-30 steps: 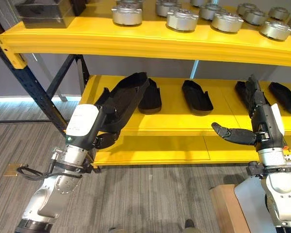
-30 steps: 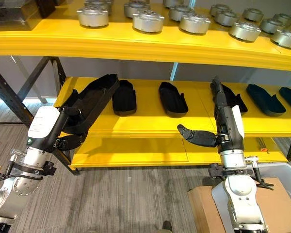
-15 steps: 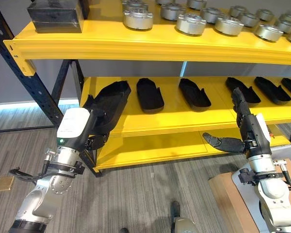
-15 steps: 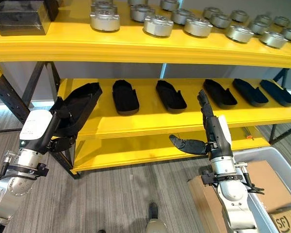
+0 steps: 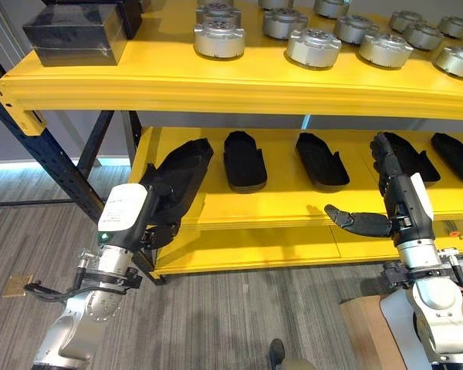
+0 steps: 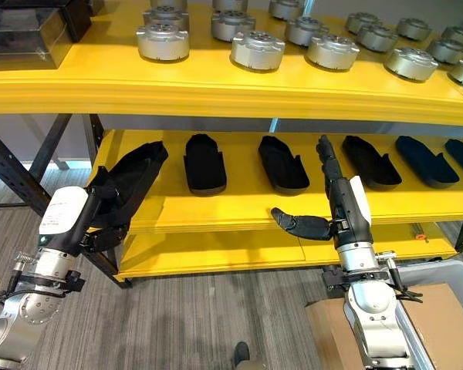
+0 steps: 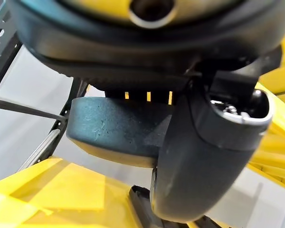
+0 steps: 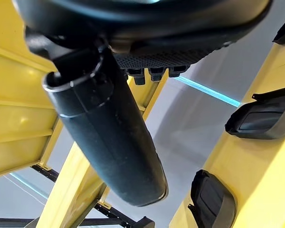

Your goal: Move parts from the plastic box to the shelf.

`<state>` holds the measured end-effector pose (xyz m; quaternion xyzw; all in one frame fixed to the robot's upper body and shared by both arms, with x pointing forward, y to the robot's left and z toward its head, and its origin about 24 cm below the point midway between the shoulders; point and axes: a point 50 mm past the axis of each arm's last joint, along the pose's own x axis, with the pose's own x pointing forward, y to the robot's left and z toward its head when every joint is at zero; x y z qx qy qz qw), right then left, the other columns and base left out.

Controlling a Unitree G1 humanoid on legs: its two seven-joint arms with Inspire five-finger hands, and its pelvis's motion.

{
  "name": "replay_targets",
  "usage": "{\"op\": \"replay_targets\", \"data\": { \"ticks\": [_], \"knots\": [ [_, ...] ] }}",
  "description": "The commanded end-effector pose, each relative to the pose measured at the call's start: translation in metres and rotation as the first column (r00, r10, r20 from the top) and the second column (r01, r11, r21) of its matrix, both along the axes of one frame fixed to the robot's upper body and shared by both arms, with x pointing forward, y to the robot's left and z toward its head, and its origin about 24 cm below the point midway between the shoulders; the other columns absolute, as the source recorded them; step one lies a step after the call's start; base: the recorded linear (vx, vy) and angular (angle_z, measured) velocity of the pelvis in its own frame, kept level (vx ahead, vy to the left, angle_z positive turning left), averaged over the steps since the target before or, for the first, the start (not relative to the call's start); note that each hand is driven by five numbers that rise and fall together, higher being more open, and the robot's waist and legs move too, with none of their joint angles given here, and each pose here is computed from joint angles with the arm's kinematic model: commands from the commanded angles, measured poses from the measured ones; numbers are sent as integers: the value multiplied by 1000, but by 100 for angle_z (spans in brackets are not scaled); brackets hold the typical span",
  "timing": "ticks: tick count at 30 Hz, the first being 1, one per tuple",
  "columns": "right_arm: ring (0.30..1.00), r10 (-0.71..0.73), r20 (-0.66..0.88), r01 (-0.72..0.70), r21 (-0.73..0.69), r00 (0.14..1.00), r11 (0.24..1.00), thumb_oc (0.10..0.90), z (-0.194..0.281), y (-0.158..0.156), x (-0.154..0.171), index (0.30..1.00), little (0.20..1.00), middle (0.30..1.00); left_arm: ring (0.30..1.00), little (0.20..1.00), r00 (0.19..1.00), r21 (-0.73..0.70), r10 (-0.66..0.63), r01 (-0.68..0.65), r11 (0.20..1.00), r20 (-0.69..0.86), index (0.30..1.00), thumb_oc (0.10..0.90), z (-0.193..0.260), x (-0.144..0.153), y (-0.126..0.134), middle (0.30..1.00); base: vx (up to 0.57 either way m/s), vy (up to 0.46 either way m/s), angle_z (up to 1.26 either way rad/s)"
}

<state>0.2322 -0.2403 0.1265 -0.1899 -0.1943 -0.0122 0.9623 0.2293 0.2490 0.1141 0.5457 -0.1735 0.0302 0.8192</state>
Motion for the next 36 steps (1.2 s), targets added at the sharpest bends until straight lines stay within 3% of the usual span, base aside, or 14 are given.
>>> {"op": "replay_targets", "data": {
  "ticks": [1, 12, 36],
  "knots": [
    [1000, 13, 263, -5, -31, 965, 1000, 900, 52, -6, -2, 1000, 1000, 1000, 300, 300, 933, -9, -107, 118, 993, 345, 300, 400, 67, 3, -16, 300, 7, -120, 9],
    [1000, 63, 275, -62, -13, 959, 998, 900, 58, -1, 4, 1000, 1000, 1000, 300, 300, 940, -51, -75, 98, 994, 332, 300, 400, 63, 0, -14, 300, -28, -190, 0],
    [1000, -20, 172, 18, 15, 985, 1000, 900, 30, -8, -2, 1000, 1000, 1000, 300, 300, 941, -26, -64, 77, 997, 333, 300, 400, 66, 4, -8, 300, 122, 148, -20]
  ]
}}
